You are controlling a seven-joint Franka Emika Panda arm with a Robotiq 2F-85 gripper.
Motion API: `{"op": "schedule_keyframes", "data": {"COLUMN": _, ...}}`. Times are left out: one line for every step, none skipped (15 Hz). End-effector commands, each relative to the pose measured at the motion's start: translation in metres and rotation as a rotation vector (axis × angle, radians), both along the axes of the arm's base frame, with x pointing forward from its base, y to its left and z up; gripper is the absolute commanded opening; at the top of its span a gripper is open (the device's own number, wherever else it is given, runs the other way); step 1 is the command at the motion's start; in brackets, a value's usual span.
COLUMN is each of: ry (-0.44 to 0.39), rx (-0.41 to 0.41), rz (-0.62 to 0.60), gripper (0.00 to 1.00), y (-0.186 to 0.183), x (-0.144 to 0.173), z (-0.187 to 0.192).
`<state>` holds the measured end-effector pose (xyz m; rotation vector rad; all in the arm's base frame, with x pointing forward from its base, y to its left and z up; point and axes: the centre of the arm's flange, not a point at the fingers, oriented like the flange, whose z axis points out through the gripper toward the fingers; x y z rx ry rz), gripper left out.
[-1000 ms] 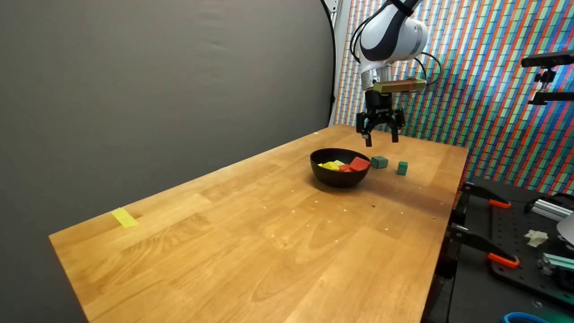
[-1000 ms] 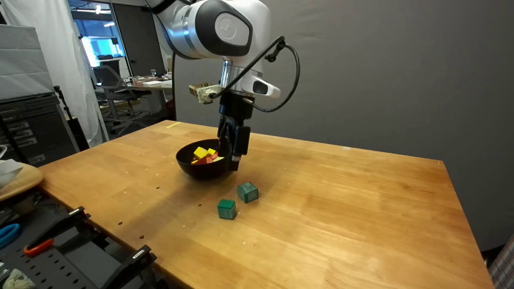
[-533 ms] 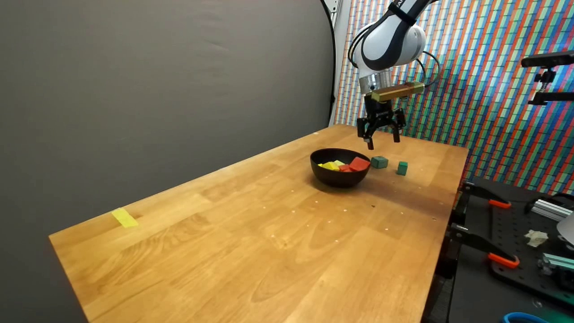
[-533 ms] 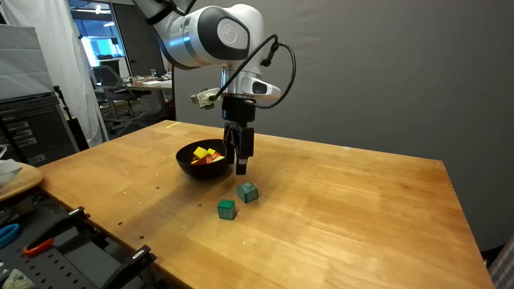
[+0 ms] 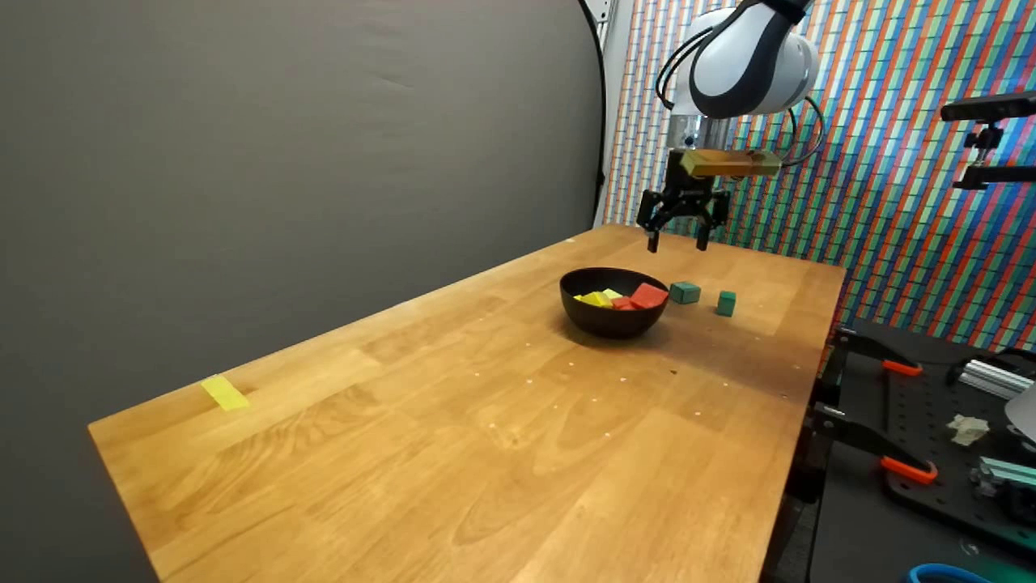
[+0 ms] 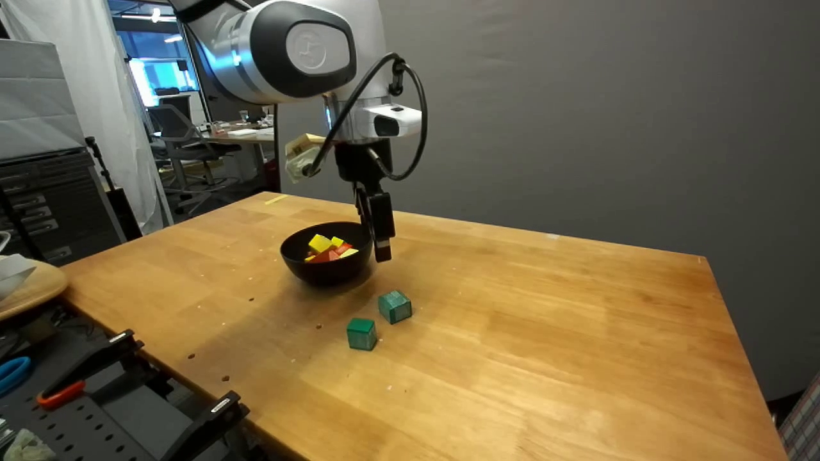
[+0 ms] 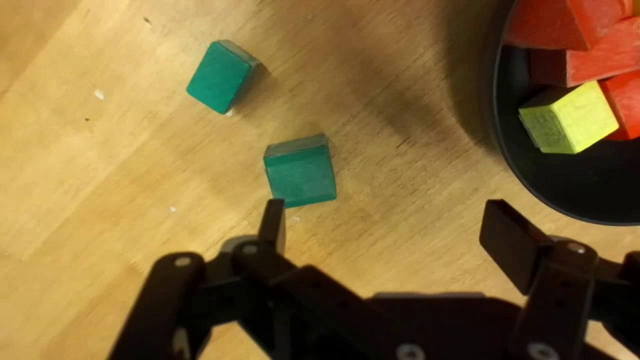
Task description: Put all the blocks in the bowl
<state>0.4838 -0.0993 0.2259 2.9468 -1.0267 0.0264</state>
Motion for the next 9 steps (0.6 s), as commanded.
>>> {"op": "schedule_keyframes", "data": {"ry": -0.005, "rx": 0.001, "rz": -0.003, "gripper": 1.00, "y": 0.000, "x": -0.001, "z": 0.000}}
{"op": "schedule_keyframes", "data": {"ry": -0.008, "rx": 0.001, "rz": -0.004, "gripper": 1.00, "y": 0.000, "x": -0.002, "z": 0.000}}
{"op": "schedule_keyframes", "data": {"ry": -0.003, "rx": -0.009, "rz": 0.019, "gripper": 1.00, "y": -0.005, "x": 0.005, "z": -0.012}}
{"op": "schedule_keyframes", "data": {"ry": 0.004, "rx": -0.021, "rz": 0.032, "gripper": 1.00, "y": -0.006, "x": 0.008, "z": -0.020}}
{"op": "schedule_keyframes", "data": {"ry": 0.016, "rx": -0.028, "rz": 0.059, "gripper": 1.00, "y": -0.007, "x": 0.011, "z": -0.027}}
{"op": "schedule_keyframes", "data": {"ry": 0.026, "rx": -0.053, "rz": 0.083, "gripper": 1.00, "y": -0.008, "x": 0.012, "z": -0.034}}
{"op": "schedule_keyframes", "data": {"ry": 0.049, "rx": -0.067, "rz": 0.110, "gripper": 1.00, "y": -0.010, "x": 0.013, "z": -0.041}}
{"op": "schedule_keyframes", "data": {"ry": 0.061, "rx": -0.076, "rz": 0.133, "gripper": 1.00, "y": -0.013, "x": 0.013, "z": -0.050}}
{"op": "schedule_keyframes", "data": {"ry": 0.068, "rx": -0.097, "rz": 0.150, "gripper": 1.00, "y": -0.017, "x": 0.014, "z": -0.057}}
